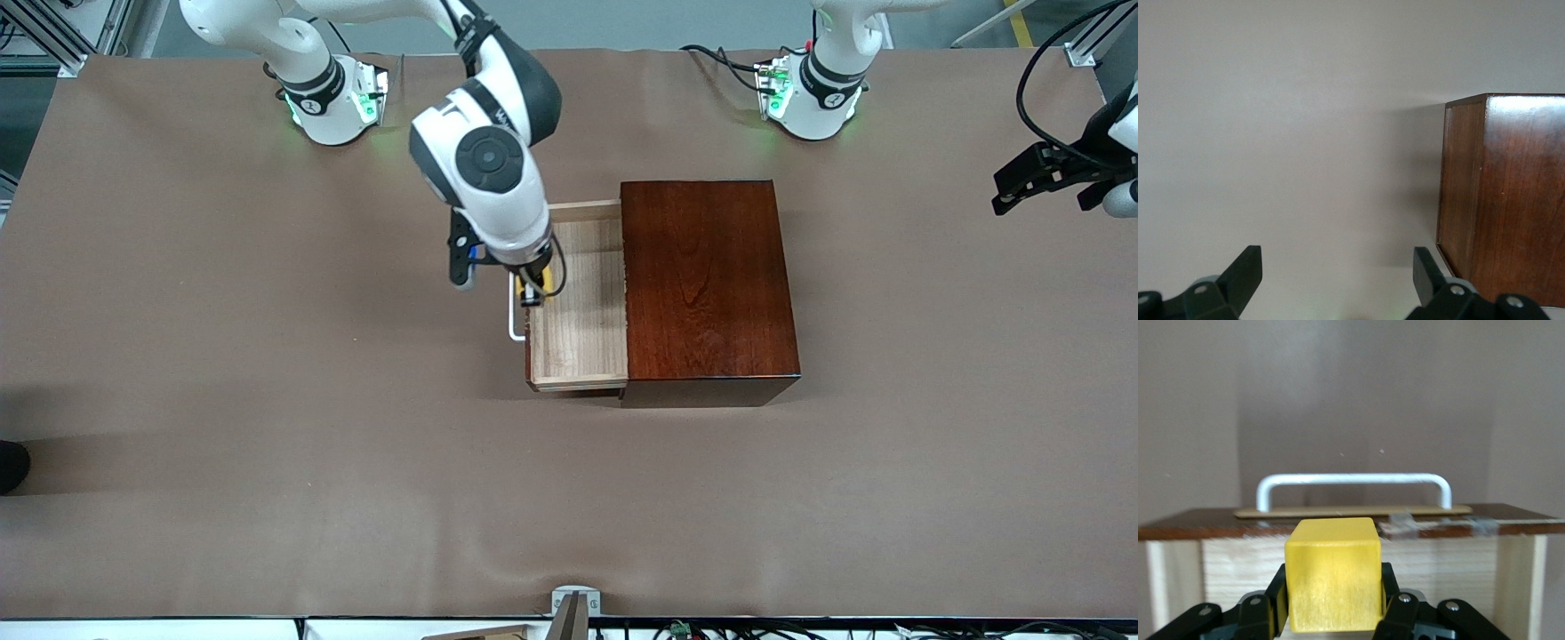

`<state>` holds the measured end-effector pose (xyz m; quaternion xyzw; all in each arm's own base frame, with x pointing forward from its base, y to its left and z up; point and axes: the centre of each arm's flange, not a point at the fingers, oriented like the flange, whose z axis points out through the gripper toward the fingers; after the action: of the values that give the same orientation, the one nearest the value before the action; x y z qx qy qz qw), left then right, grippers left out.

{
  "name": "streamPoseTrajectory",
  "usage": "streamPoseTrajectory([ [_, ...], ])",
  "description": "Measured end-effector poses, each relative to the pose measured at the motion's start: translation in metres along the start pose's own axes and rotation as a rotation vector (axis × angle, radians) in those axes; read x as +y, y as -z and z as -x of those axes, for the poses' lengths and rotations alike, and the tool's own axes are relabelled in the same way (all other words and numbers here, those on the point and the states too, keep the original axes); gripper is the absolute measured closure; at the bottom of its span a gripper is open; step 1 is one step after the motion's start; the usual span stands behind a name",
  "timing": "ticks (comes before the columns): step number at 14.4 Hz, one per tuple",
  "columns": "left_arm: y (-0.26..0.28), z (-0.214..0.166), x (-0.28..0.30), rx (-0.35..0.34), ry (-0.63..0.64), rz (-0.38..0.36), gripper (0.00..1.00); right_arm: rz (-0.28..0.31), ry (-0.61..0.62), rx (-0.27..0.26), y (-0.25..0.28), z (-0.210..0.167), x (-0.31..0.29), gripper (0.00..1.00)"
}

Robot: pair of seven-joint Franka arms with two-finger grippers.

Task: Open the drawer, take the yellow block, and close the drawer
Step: 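Lift the yellow cube out and carry it away from the box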

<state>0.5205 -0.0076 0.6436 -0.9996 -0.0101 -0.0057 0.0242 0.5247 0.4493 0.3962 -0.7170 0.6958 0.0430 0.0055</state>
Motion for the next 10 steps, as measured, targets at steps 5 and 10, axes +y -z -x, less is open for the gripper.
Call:
streamPoseTrajectory([
  [5, 0.001, 0.001, 0.0, 0.003, 0.0, 0.0, 0.0, 0.031, 0.082, 0.016, 0.005, -0.033, -0.021, 0.44],
  [10, 0.003, 0.0, -0.001, 0.007, 0.001, 0.0, 0.0, 0.056, 0.246, 0.021, 0.009, -0.073, -0.043, 0.44],
])
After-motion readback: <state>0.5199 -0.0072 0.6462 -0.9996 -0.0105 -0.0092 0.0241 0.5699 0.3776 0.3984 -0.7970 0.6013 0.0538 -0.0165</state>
